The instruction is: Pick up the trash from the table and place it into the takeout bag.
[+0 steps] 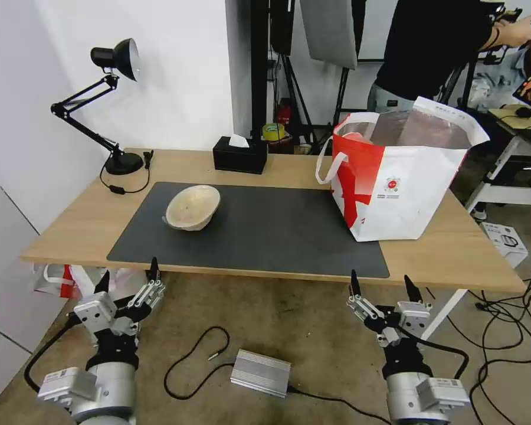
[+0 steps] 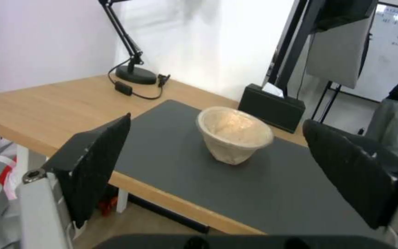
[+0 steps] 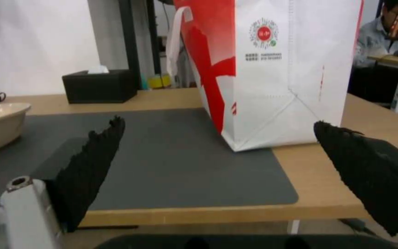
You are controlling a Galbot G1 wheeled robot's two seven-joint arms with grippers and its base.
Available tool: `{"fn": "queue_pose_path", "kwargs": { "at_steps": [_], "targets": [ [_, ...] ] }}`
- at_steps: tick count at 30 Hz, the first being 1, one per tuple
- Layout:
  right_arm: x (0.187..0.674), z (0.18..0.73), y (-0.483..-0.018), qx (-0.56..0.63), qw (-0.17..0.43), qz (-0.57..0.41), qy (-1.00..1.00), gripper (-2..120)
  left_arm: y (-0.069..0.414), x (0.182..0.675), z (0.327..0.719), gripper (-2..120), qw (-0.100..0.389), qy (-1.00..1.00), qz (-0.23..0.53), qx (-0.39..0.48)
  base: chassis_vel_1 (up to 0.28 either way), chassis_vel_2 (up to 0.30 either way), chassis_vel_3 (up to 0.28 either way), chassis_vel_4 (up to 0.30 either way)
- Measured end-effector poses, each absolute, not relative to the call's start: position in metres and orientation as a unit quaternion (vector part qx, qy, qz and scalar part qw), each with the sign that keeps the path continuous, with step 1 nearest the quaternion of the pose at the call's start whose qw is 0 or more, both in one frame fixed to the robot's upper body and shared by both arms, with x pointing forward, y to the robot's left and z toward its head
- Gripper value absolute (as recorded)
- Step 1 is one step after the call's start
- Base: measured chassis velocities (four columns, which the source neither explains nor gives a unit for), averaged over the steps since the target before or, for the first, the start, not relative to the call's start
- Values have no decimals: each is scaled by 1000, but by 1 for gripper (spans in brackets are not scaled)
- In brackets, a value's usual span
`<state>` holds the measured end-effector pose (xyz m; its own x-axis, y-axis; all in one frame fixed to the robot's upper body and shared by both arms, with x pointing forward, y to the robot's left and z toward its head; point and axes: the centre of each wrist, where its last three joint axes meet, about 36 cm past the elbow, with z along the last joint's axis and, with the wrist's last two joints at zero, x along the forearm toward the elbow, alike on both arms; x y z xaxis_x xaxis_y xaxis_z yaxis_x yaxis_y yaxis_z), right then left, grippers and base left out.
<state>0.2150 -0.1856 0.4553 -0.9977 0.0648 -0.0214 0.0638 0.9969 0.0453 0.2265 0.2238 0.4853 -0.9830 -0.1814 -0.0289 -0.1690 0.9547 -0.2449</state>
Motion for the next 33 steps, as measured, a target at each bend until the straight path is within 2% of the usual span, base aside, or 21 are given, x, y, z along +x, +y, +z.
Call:
{"fn": "queue_pose_path", "kwargs": {
  "at_steps": [26, 33],
  "targets": [
    [214, 454, -181, 39, 9, 26, 999, 100, 225, 228, 487, 100, 26, 988, -124, -88, 0, 0, 0, 0],
    [214, 454, -182, 39, 9, 26, 999, 100, 230, 235, 499, 100, 36, 985, -140, -94, 0, 0, 0, 0]
  ]
}}
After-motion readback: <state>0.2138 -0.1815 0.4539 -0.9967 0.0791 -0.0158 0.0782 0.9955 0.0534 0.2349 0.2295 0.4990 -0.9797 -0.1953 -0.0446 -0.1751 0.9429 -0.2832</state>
